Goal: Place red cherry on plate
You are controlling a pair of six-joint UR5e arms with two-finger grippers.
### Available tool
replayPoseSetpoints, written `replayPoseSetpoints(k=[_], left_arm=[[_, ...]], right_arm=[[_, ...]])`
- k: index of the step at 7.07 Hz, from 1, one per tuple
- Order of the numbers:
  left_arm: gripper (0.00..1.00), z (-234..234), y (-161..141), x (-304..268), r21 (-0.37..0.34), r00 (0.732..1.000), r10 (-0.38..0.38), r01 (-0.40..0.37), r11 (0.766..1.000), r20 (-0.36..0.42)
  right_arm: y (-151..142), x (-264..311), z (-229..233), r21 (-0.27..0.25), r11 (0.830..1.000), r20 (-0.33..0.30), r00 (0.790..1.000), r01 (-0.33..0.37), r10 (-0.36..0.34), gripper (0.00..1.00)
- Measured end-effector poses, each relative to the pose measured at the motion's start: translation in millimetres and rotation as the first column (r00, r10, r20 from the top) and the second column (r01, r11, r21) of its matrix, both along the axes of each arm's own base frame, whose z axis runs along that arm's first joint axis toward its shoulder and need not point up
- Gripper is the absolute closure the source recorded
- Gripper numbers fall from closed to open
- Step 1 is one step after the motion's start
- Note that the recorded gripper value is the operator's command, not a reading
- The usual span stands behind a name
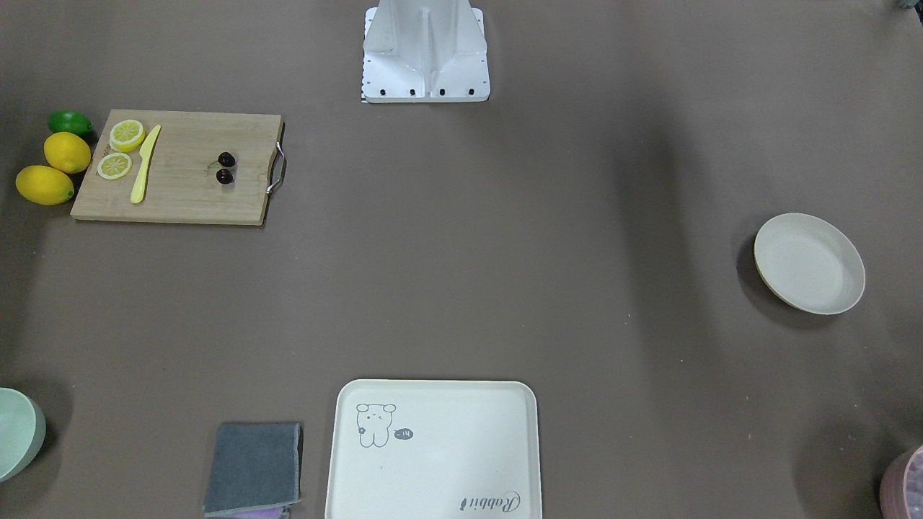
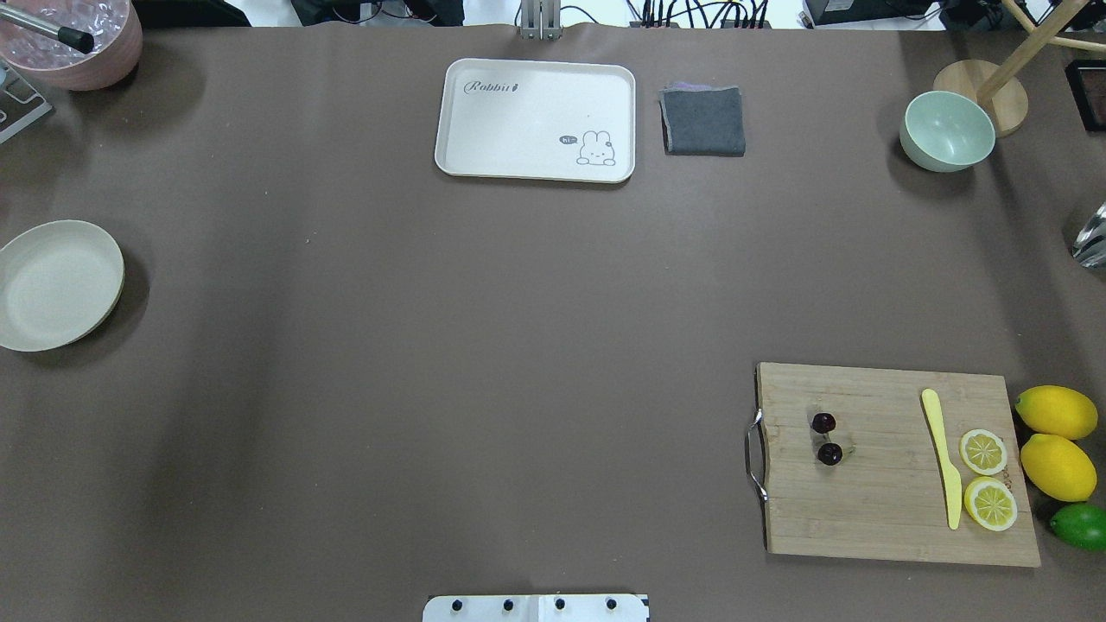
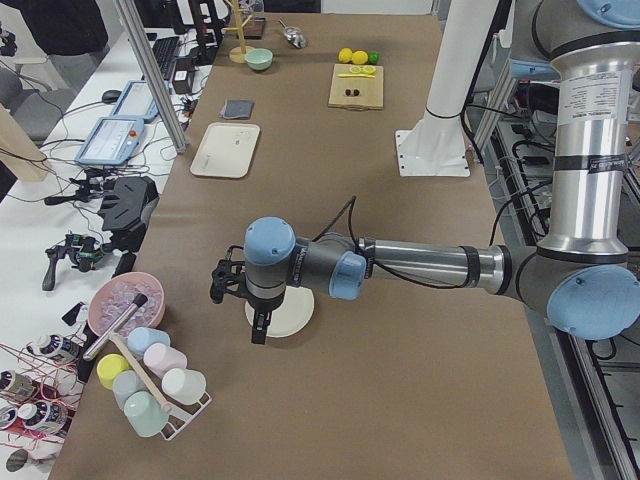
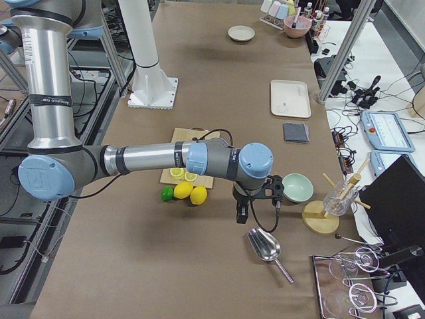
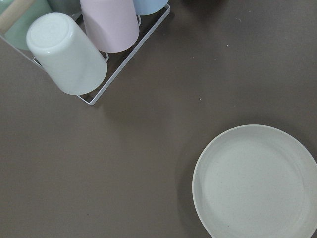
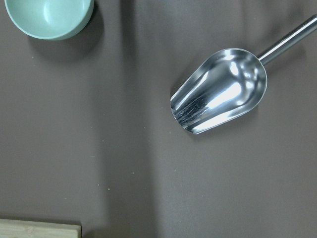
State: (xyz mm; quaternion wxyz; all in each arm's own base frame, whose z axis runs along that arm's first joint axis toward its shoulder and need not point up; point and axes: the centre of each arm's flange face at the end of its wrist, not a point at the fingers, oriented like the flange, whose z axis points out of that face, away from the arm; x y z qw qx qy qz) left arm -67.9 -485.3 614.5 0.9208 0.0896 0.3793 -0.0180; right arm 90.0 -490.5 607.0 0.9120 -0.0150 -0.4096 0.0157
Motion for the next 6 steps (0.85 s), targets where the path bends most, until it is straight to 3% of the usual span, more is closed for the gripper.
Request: replayPoseSetpoints(k=[6], left_arm=[[0.02,1.5,0.0,-3.8,0.008,0.999,-0.011,0.011,1.000,0.030]], right_arm=[[-0.1,0.2,1.7,-0.003,1.000,-0.003,1.000,0.000,0.000,0.00]])
